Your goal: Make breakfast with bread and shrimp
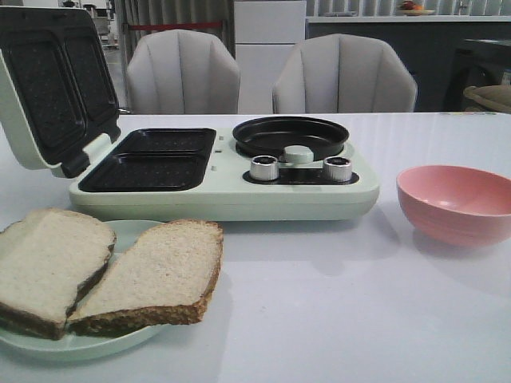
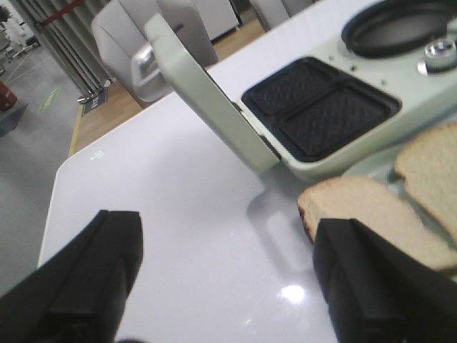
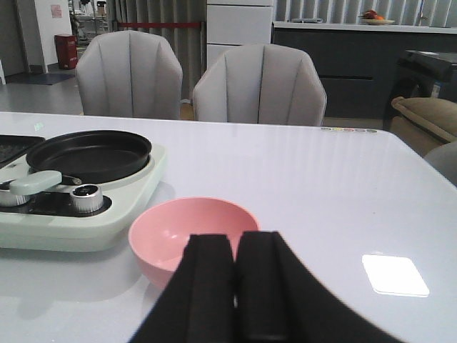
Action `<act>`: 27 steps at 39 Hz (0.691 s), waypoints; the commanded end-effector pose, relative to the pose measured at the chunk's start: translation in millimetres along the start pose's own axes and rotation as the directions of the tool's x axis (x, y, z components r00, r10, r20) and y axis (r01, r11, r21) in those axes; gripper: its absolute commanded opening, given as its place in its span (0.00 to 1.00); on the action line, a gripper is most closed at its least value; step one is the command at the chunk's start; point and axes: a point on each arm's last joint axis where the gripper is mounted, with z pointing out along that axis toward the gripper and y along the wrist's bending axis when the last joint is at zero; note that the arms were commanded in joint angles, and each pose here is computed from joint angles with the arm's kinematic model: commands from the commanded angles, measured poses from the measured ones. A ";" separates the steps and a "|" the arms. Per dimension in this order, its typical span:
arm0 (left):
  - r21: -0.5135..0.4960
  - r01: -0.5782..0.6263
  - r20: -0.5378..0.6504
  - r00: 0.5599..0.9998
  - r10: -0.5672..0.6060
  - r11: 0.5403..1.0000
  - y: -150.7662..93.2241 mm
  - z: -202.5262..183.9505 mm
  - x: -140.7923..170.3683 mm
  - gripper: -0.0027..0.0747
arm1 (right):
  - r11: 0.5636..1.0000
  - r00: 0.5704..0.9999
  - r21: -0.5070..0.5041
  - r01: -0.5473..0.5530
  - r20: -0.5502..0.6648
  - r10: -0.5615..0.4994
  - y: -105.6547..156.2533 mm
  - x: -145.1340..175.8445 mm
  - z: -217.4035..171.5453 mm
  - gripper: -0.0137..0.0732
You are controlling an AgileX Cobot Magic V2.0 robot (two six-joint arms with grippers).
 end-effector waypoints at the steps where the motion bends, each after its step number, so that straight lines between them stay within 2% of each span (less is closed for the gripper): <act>1: 0.015 -0.131 0.001 0.991 0.131 0.991 4.5 5.1 -9.2 0.75 | 1.000 0.992 -0.008 0.012 0.124 -0.011 1.1 -14.8 -2.9 0.33; 6: 0.103 -0.231 -0.060 0.969 0.238 0.968 -1.8 21.8 -8.7 0.75 | 1.000 0.992 -0.008 0.012 0.124 -0.011 1.1 -14.8 -2.9 0.33; 12: 0.195 -0.391 -0.105 0.903 0.416 0.899 -11.7 45.2 -9.9 0.75 | 1.000 0.992 -0.008 0.012 0.124 -0.011 1.1 -14.8 -2.9 0.33; 19: 0.274 -0.558 -0.105 0.792 0.601 0.784 -28.1 70.8 -13.1 0.75 | 1.000 0.992 -0.008 0.012 0.124 -0.011 1.1 -14.8 -2.9 0.33; 27: 0.372 -0.658 -0.110 0.670 0.734 0.655 -51.2 99.9 -10.0 0.75 | 1.000 0.992 -0.008 0.012 0.124 -0.011 1.1 -14.8 -2.9 0.33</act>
